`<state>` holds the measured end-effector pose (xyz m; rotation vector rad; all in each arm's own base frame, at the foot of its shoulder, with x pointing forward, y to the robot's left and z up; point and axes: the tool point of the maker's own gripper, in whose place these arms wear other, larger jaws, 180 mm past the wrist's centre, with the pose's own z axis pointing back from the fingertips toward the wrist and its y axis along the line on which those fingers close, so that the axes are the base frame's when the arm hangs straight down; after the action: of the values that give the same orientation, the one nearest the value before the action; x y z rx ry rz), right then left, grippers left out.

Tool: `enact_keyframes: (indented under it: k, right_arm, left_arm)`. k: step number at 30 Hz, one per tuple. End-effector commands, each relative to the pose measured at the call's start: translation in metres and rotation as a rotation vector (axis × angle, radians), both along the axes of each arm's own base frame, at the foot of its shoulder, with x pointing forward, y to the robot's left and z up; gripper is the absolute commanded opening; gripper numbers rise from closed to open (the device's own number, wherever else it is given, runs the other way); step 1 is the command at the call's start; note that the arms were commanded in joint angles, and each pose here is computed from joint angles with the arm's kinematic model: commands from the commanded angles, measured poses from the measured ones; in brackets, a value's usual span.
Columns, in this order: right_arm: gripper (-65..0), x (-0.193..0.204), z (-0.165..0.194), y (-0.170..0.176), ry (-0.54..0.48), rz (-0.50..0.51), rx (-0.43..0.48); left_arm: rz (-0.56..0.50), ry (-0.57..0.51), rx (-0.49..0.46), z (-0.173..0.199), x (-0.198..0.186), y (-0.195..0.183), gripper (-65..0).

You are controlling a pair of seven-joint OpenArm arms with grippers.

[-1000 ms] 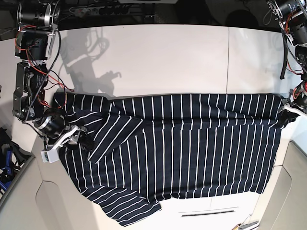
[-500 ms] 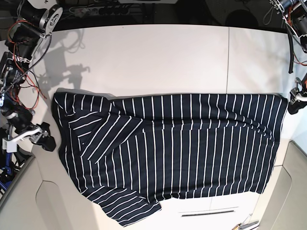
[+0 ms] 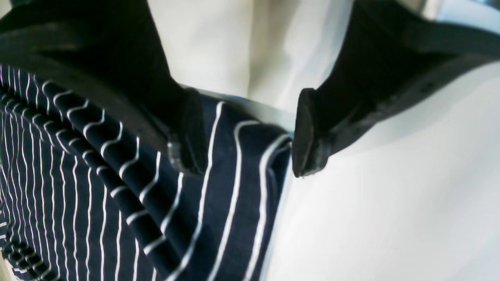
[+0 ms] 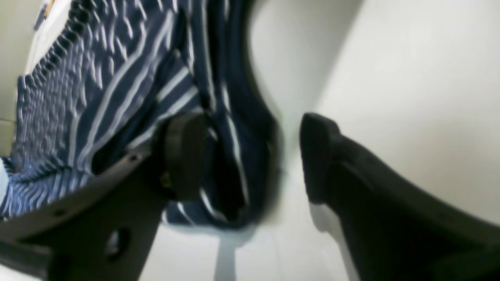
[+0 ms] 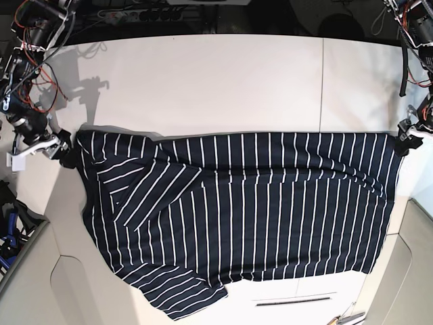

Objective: Fold the T-shirt properly
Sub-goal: 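Regrasp the folded edge with both grippers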

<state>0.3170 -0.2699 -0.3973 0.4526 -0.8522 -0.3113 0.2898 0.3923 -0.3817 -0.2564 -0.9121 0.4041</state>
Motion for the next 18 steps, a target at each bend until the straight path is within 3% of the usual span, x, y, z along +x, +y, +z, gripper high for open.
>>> enact_keyframes:
  k: [1,11,13,18]
  right_arm:
    - [-27.3,0.008,0.016,-0.008,-0.058,-0.009,-0.012]
    - [-27.3,0.0,0.01,-0.002,-0.052,-0.011,0.025]
    - [-27.3,0.001,0.009,0.002,-0.049,0.002,0.025]
    - [-27.3,0.004,0.004,0.024,-0.036,0.069,0.025]
  left_arm:
    - [-0.002,-0.06,0.029,0.02,0.011,0.008,-27.1]
    - [0.006,-0.051,0.043,0.008,0.01,0.002,-25.6]
    - [0.011,-0.049,0.032,0.004,0.01,-0.001,-22.1]
    - [0.037,-0.043,0.032,-0.005,0.006,0.004,-21.5]
